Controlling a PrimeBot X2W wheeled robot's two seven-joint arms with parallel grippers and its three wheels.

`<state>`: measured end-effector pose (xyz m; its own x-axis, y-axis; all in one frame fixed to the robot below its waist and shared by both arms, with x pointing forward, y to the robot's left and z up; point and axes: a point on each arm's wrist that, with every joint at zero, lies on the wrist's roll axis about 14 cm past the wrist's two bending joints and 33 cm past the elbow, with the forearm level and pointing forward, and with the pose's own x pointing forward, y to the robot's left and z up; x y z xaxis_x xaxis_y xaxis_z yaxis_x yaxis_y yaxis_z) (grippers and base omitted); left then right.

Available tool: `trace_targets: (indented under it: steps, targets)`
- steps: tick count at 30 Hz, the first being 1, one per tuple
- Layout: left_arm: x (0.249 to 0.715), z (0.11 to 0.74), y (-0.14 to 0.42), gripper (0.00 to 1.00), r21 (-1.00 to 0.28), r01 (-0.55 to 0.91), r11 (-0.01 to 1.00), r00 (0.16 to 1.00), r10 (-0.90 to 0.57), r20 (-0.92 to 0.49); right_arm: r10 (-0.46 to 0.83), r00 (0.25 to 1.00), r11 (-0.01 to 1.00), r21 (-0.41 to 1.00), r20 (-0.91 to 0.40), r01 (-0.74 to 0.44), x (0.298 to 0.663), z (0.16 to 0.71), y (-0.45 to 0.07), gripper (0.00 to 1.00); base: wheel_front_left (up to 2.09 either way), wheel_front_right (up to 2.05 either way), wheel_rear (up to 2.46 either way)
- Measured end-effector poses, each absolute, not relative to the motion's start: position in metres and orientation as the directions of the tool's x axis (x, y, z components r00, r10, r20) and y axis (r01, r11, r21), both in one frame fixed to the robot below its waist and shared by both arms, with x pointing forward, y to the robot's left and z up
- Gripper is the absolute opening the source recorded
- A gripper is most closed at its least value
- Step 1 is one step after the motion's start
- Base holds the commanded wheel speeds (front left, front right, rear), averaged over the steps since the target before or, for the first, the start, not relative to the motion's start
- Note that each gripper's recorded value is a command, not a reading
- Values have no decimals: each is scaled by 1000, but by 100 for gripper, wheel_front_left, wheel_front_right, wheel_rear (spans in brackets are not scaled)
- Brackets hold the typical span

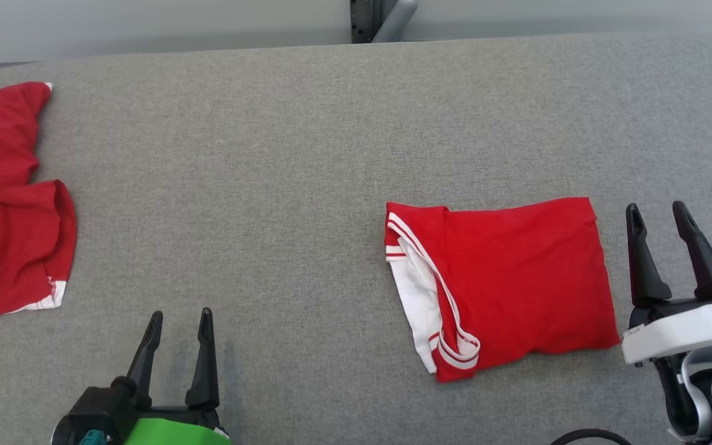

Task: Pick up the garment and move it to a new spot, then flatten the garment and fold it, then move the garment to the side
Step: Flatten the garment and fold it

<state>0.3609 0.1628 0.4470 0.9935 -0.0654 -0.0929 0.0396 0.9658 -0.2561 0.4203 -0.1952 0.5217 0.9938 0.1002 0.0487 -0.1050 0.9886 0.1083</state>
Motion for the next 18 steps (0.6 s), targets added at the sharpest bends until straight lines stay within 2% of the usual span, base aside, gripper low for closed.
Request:
trace_targets:
  steps: [1, 2, 9, 14, 18]
  targets:
    - [362, 446, 160, 100, -259, 48, 965, 993, -75, -95, 86, 996, 990, 113, 35, -89, 419, 512, -198, 6, 0, 0, 0]
    - [364, 445, 157, 100, -261, 56, 964, 992, -84, -97, 87, 996, 991, 97, 19, -89, 417, 502, -198, 0, 0, 0, 0]
    - [376, 440, 153, 100, -259, 74, 963, 989, -104, -105, 224, 964, 975, 25, -147, -223, 410, 427, -154, 0, 0, 0, 0]
    - [375, 434, 164, 100, -238, 45, 970, 989, -76, -123, 304, 947, 953, 44, -104, -301, 421, 435, -112, 0, 0, 0, 0]
    - [374, 433, 168, 100, -234, 32, 972, 990, -63, -126, 374, 914, 927, 83, -158, -365, 410, 417, -81, 0, 0, 0, 0]
